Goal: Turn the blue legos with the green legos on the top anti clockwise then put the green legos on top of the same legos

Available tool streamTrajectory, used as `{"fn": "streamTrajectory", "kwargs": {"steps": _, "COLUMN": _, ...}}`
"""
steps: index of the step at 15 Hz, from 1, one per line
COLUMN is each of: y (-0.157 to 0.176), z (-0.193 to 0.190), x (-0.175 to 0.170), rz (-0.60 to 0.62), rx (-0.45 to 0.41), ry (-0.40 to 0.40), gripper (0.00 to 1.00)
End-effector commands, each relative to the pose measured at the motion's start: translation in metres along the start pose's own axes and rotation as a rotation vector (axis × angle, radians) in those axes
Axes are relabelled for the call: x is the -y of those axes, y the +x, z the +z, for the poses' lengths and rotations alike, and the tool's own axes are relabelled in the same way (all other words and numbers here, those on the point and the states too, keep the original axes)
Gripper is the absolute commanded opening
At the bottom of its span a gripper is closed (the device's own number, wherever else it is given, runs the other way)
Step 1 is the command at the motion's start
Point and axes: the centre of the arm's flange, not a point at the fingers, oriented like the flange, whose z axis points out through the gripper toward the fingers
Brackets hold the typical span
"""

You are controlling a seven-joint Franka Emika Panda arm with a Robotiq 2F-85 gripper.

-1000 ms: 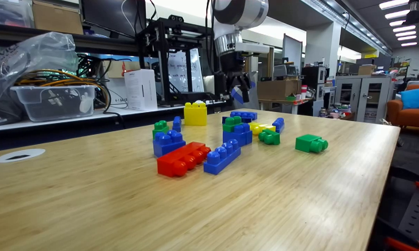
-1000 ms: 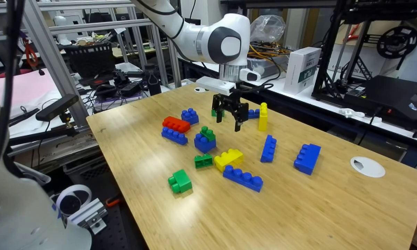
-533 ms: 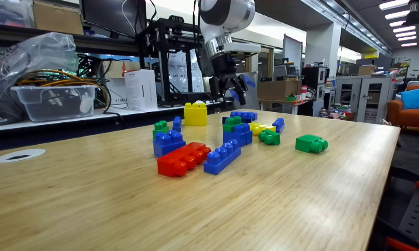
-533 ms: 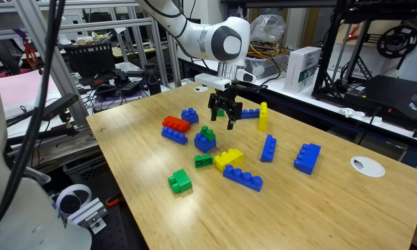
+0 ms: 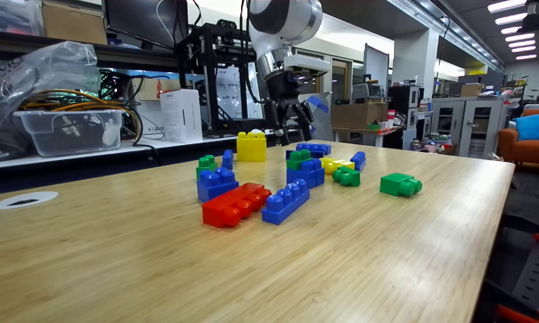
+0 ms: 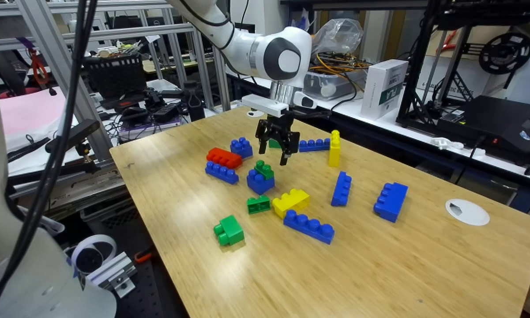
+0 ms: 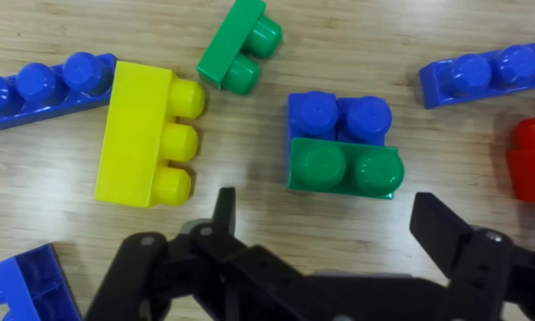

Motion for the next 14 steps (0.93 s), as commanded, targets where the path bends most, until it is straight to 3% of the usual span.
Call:
{"fn": "streamTrajectory", "kwargs": {"steps": 1, "y": 0.003, "z": 0.007, "x": -0.002, "rz": -0.066, "rx": 0.0, "ry": 0.04, "gripper": 1.0}}
{"fn": "streamTrajectory", "kwargs": {"steps": 7, "y": 0.006, "z": 0.017, "x": -0.001, "rz": -0.014, "rx": 0.018, "ry": 0.084, "gripper": 1.0}}
{"fn": "streamTrajectory", "kwargs": {"steps": 14, "y": 0.016, "z": 0.055, "x": -0.009, "rz": 0.049, "rx": 0.077, "ry": 0.07, "gripper": 1.0}}
